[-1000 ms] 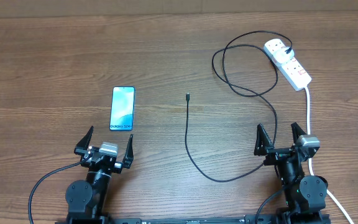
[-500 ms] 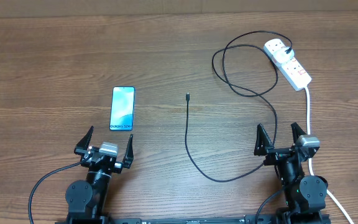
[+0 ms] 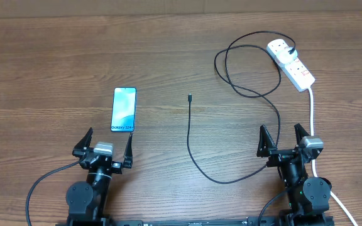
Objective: Plug charger to phone and switch on socket
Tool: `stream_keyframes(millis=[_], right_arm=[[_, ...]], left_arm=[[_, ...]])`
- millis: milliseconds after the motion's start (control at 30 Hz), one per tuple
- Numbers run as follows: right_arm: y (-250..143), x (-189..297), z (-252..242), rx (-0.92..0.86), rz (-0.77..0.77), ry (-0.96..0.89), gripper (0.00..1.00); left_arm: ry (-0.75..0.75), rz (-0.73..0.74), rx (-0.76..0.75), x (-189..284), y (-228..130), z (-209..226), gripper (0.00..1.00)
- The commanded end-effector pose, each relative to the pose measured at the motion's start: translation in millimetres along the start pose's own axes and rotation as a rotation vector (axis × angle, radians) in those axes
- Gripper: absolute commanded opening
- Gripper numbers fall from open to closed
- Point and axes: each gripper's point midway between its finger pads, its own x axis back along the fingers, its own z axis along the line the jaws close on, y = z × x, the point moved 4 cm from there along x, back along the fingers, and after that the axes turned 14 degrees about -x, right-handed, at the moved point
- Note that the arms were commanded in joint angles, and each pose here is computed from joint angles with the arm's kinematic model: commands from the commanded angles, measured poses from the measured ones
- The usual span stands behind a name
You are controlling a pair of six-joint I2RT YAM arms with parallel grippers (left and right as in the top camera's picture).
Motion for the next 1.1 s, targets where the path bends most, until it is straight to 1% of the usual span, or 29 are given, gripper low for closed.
stream_keyframes(millis=[0, 200, 333, 400, 500, 533, 567, 700, 733, 867, 967, 1067], right_arm=[[-2.1, -0.1, 0.7, 0.001, -0.001, 0.011, 1.0], [-2.1, -0.1, 0.6, 0.001, -0.001, 0.01, 1.0], [-2.1, -0.1, 0.6, 0.001, -0.001, 0.01, 1.0], [-2.1, -0.1, 0.7, 0.001, -0.001, 0.011, 1.0], [-2.1, -0.1, 0.7, 0.001, -0.001, 0.011, 1.0], [-2.1, -0.1, 0.6, 0.001, -0.001, 0.011, 1.0], [-2.1, -0.1, 0.7, 0.001, -0.001, 0.011, 1.0], [-2.1, -0.1, 0.7, 0.001, -0.001, 0.011, 1.0], [-2.1, -0.1, 0.7, 0.001, -0.001, 0.011, 1.0], [-2.1, -0.1, 0.7, 0.001, -0.001, 0.011, 1.0], [-2.1, -0.1, 0.7, 0.001, -0.001, 0.011, 1.0], [-2.1, -0.1, 0.6, 0.001, -0.001, 0.01, 1.0]], left_arm=[[0.029, -0.013, 0.058, 1.5, 24.6, 12.8, 1.0], [0.002, 0.041, 0.064, -12.5, 59.2, 25.9, 1.0], [-0.099, 0.117, 0.083, -31.7, 84.9, 27.4, 1.0], [-0.131, 0.181, 0.11, -44.7, 96.6, 31.3, 1.0], [-0.183, 0.285, 0.135, -65.1, 110.7, 36.0, 1.0], [-0.204, 0.349, 0.144, -75.5, 114.8, 38.5, 1.0], [-0.214, 0.38, 0.149, -80.2, 116.9, 39.7, 1.0], [-0.313, 0.593, 0.19, -103.8, 126.0, 40.9, 1.0], [-0.378, 0.689, 0.22, -113.9, 128.5, 38.0, 1.0], [-0.47, 0.838, 0.271, -132.0, 122.8, 30.9, 1.0], [-0.507, 0.885, 0.317, -148.6, 109.3, 22.8, 1.0], [-0.533, 0.951, 0.336, -158.2, 88.1, 14.7, 1.0]])
